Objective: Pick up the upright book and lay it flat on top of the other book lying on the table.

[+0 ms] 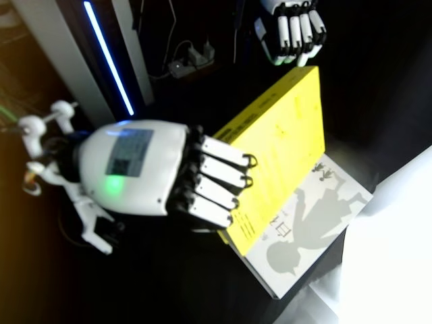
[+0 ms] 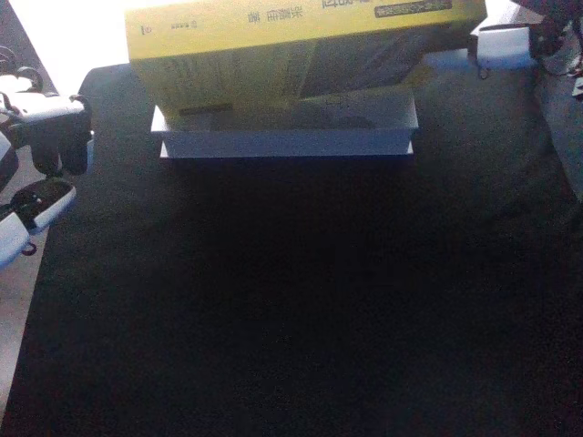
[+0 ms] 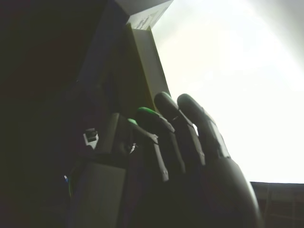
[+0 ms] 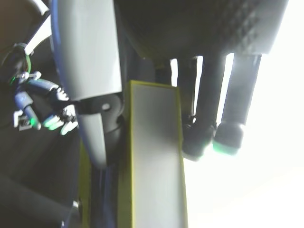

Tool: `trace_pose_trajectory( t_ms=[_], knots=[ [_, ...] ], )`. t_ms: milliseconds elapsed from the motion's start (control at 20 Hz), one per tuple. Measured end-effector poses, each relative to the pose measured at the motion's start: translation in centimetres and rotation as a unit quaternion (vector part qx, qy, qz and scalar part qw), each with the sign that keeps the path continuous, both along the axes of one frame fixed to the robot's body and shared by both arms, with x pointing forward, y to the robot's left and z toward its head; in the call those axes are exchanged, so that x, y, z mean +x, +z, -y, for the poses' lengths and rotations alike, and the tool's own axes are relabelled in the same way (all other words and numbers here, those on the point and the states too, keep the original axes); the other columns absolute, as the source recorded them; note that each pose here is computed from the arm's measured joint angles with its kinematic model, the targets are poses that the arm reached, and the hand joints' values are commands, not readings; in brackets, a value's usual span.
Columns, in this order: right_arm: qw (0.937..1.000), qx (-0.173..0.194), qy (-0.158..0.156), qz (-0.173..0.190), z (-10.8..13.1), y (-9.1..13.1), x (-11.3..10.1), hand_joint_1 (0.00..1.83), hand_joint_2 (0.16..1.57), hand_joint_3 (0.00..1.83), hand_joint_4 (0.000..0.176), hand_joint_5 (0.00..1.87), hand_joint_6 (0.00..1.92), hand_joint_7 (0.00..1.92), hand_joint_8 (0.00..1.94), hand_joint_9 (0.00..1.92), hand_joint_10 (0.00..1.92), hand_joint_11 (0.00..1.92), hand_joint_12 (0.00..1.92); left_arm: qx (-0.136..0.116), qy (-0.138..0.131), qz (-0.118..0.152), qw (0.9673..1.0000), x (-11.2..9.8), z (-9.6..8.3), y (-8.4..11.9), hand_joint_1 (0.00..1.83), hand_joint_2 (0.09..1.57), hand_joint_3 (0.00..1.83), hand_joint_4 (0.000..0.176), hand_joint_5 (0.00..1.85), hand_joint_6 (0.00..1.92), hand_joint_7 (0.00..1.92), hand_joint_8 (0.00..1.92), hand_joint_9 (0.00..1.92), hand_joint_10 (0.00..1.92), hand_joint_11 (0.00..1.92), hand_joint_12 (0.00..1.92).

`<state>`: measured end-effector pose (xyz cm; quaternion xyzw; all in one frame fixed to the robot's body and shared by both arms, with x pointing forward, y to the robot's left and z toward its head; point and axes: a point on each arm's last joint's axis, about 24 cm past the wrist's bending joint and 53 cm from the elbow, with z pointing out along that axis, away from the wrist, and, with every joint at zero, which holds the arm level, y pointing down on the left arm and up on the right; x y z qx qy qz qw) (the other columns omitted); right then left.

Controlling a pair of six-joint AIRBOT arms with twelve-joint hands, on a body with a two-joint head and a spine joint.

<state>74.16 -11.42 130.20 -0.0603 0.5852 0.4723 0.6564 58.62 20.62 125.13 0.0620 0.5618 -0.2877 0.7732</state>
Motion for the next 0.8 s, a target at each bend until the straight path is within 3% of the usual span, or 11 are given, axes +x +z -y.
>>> trace_pose_trajectory(
  t_ms=[50, 100, 200, 300, 350, 450, 550, 600, 700, 750, 800],
  knots=[
    [1.0, -0.001, -0.003, -0.002, 0.1, -0.1, 0.2, 1.2, 1.29, 0.0, 0.0, 0.71, 1.32, 0.91, 1.34, 0.89, 1.62, 0.73, 1.9, -0.001, -0.001, 0.0, 1.0, 0.0, 0.0, 0.0, 1.12, 1.28, 0.0, 0.0, 0.62, 1.4, 0.75, 1.47, 0.57, 1.02, 0.27, 1.5],
    [0.9999, -0.004, -0.007, -0.006, 0.1, -0.5, 0.7, 1.35, 1.27, 0.0, 0.0, 0.67, 1.28, 0.86, 1.31, 0.79, 1.53, 0.79, 1.92, -0.001, 0.001, 0.0, 1.0, 0.0, -0.1, 0.0, 1.12, 1.28, 0.0, 0.0, 0.62, 1.4, 0.75, 1.47, 0.58, 1.02, 0.27, 1.5],
    [0.9999, -0.004, -0.011, -0.012, -0.1, -0.8, 1.3, 1.24, 1.28, 0.0, 0.0, 0.73, 1.22, 0.94, 1.36, 0.97, 1.62, 0.84, 1.91, -0.001, 0.0, 0.001, 1.0, 0.0, -0.1, 0.1, 1.13, 1.26, 0.0, 0.0, 0.64, 1.37, 0.78, 1.42, 0.58, 1.02, 0.21, 1.51],
    [0.9998, -0.004, -0.014, -0.016, -0.1, -0.9, 1.6, 1.25, 1.25, 0.0, 0.0, 0.77, 1.18, 1.0, 1.23, 0.96, 1.57, 0.79, 1.9, -0.001, 0.0, 0.0, 1.0, 0.1, -0.1, 0.0, 1.13, 1.26, 0.0, 0.0, 0.65, 1.37, 0.78, 1.41, 0.57, 0.99, 0.17, 1.53],
    [0.9998, -0.004, -0.015, -0.016, -0.1, -1.0, 1.6, 1.33, 1.25, 0.0, 0.0, 0.66, 1.27, 0.9, 1.29, 0.8, 1.54, 0.73, 1.89, -0.002, 0.001, 0.0, 1.0, 0.1, -0.1, 0.0, 1.13, 1.27, 0.0, 0.0, 0.63, 1.39, 0.77, 1.42, 0.58, 0.98, 0.24, 1.51],
    [0.9996, -0.006, -0.021, -0.018, 0.1, -1.1, 2.2, 1.34, 1.24, 0.0, 0.0, 0.59, 1.3, 0.82, 1.37, 0.76, 1.57, 0.78, 1.91, -0.002, 0.001, 0.0, 1.0, 0.1, -0.1, 0.1, 1.12, 1.27, 0.0, 0.0, 0.65, 1.37, 0.77, 1.43, 0.58, 0.98, 0.23, 1.53],
    [0.9994, -0.007, -0.024, -0.024, 0.1, -1.3, 2.5, 1.22, 1.25, 0.0, 0.0, 0.61, 1.36, 0.88, 1.44, 0.98, 1.63, 0.87, 1.92, -0.002, -0.001, 0.001, 1.0, 0.0, 0.0, 0.1, 1.13, 1.26, 0.0, 0.0, 0.65, 1.36, 0.78, 1.42, 0.6, 0.98, 0.29, 1.49],
    [0.9993, -0.008, -0.024, -0.026, 0.1, -1.6, 2.4, 1.32, 1.23, 0.0, 0.0, 0.6, 1.3, 0.84, 1.42, 0.86, 1.53, 0.83, 1.92, -0.002, 0.0, 0.001, 1.0, 0.0, -0.1, 0.1, 1.13, 1.26, 0.0, 0.0, 0.65, 1.37, 0.78, 1.42, 0.6, 0.98, 0.31, 1.49],
    [0.9993, -0.006, -0.022, -0.028, 0.0, -2.0, 2.4, 1.34, 1.33, 0.0, 0.0, 0.58, 1.33, 0.77, 1.5, 0.8, 1.59, 0.75, 1.92, -0.003, 0.002, 0.0, 1.0, 0.1, -0.2, 0.1, 1.13, 1.26, 0.0, 0.0, 0.64, 1.39, 0.78, 1.41, 0.61, 0.96, 0.33, 1.47],
    [0.9994, -0.006, -0.022, -0.027, 0.0, -1.9, 2.3, 1.34, 1.34, 0.0, 0.0, 0.56, 1.36, 0.76, 1.51, 0.77, 1.63, 0.7, 1.92, -0.003, 0.002, 0.0, 1.0, 0.1, -0.2, 0.1, 0.93, 1.25, 0.0, 0.138, 0.7, 1.38, 0.69, 0.93, 0.6, 0.89, 0.28, 1.44],
    [0.9994, -0.006, -0.022, -0.028, 0.1, -2.0, 2.3, 1.34, 1.34, 0.0, 0.0, 0.58, 1.33, 0.76, 1.49, 0.77, 1.65, 0.72, 1.92, -0.003, 0.0, 0.0, 1.0, 0.1, -0.1, 0.1, 0.89, 1.24, 0.0, 0.168, 0.71, 1.37, 0.73, 0.68, 0.61, 0.82, 0.28, 1.4]
  ],
)
